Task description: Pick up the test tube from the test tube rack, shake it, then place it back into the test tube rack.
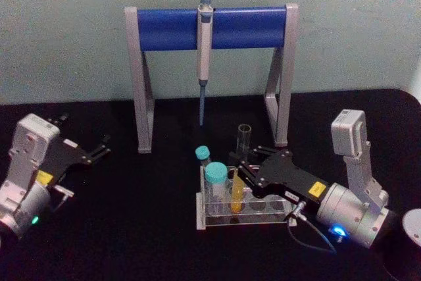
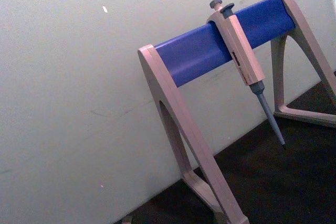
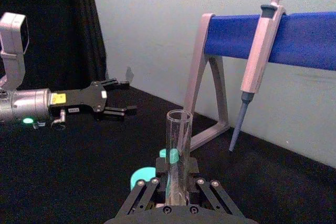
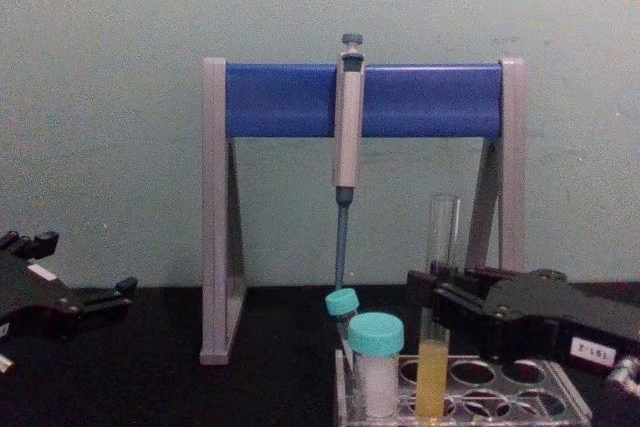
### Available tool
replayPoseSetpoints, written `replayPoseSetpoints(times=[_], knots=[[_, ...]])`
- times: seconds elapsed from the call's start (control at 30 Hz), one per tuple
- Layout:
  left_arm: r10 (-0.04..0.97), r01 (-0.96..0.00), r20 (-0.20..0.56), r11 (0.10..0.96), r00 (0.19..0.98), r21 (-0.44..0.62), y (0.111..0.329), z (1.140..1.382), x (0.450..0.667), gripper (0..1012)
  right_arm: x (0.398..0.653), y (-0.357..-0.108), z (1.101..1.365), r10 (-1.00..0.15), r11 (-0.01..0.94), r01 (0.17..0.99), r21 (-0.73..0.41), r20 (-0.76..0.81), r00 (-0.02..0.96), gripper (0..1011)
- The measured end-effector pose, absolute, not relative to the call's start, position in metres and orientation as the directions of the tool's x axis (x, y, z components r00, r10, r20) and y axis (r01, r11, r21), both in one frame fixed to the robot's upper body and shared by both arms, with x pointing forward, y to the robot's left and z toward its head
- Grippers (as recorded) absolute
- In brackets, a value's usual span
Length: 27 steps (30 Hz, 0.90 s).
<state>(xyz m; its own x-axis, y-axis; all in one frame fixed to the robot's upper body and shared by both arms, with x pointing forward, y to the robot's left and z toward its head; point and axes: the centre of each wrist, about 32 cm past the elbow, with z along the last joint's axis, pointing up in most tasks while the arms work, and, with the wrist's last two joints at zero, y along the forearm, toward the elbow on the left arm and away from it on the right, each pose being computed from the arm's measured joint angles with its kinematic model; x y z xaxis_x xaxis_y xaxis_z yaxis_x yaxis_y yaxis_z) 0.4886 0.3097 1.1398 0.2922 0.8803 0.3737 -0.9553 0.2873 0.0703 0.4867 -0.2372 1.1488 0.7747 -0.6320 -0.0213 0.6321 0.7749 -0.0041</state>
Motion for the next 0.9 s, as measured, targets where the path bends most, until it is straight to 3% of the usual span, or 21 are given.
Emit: replayPoseSetpoints(times=[0.9], knots=[[0.88, -0.955, 0.374, 0.287, 0.292, 0.07, 0.3097, 1.1398, 0.4886, 1001, 0.4909, -0.2349, 1.1417, -0.643, 0.766, 0.642, -0.033, -0.027, 0.766, 234]])
